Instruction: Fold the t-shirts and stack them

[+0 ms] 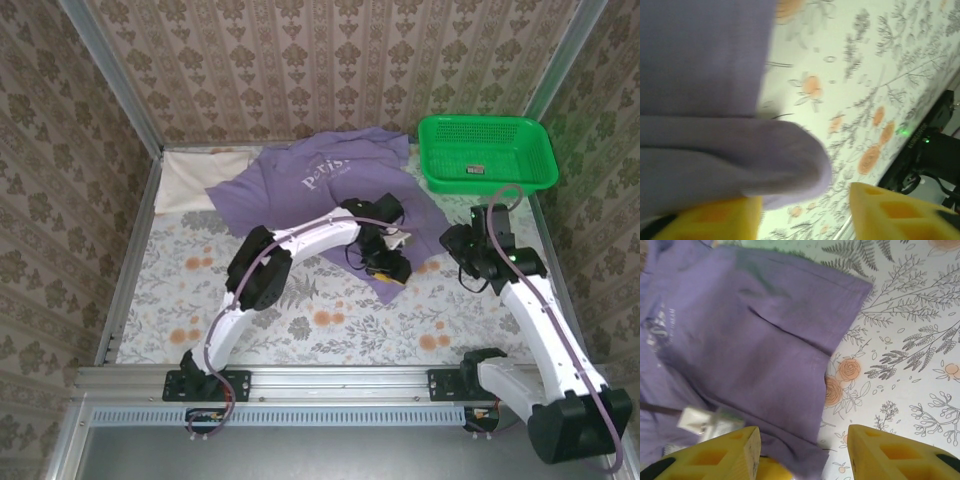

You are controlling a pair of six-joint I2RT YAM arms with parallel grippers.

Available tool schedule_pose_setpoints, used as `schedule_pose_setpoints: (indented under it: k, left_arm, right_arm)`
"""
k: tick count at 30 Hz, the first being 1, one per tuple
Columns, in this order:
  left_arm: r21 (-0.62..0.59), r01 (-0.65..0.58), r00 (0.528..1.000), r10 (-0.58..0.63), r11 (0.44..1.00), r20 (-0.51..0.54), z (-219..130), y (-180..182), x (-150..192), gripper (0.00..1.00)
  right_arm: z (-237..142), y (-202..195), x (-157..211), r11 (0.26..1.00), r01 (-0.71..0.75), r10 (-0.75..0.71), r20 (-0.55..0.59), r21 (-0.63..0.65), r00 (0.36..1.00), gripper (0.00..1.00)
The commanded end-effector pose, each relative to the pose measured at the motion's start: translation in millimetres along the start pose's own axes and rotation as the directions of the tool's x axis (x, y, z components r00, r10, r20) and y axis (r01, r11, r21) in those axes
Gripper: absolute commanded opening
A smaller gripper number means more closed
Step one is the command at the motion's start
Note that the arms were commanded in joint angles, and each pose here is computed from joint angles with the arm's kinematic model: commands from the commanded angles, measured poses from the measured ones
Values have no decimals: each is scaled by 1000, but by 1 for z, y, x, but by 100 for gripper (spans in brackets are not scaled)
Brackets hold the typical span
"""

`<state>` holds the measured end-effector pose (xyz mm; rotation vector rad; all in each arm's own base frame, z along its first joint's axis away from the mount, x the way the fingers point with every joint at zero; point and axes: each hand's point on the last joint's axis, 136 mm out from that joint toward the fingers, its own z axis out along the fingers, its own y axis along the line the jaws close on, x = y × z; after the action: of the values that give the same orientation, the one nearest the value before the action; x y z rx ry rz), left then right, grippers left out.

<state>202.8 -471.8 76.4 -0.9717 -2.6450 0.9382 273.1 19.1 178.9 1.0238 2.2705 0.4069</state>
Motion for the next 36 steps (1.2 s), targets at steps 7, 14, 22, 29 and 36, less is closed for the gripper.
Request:
schedule_pose_setpoints:
  k: [7, 14, 22, 29, 36]
  left_arm:
    - [-89, 423, 844, -356, 902, 401, -190, 109, -3, 75]
    - [-28, 834, 431, -620, 551, 656, -289, 276, 94, 71]
    - [1, 890, 352, -686, 456, 637, -285, 349, 110, 71]
    - [-89, 911, 366, -693, 402, 621, -265, 391, 117, 68]
    - [-102, 904, 390, -703, 415, 595, -250, 407, 105, 49]
  right_arm:
    - [15, -7, 87, 1000, 13, -13, -270, -5, 963, 47]
    - [20, 15, 162, 970, 226, -241, -416, -86, 877, 51]
    - [51, 23, 191, 921, 385, -356, -515, -53, 780, 50]
    - [74, 23, 201, 888, 459, -403, -554, -42, 728, 51]
    - [97, 5, 204, 838, 545, -423, -588, 35, 689, 45]
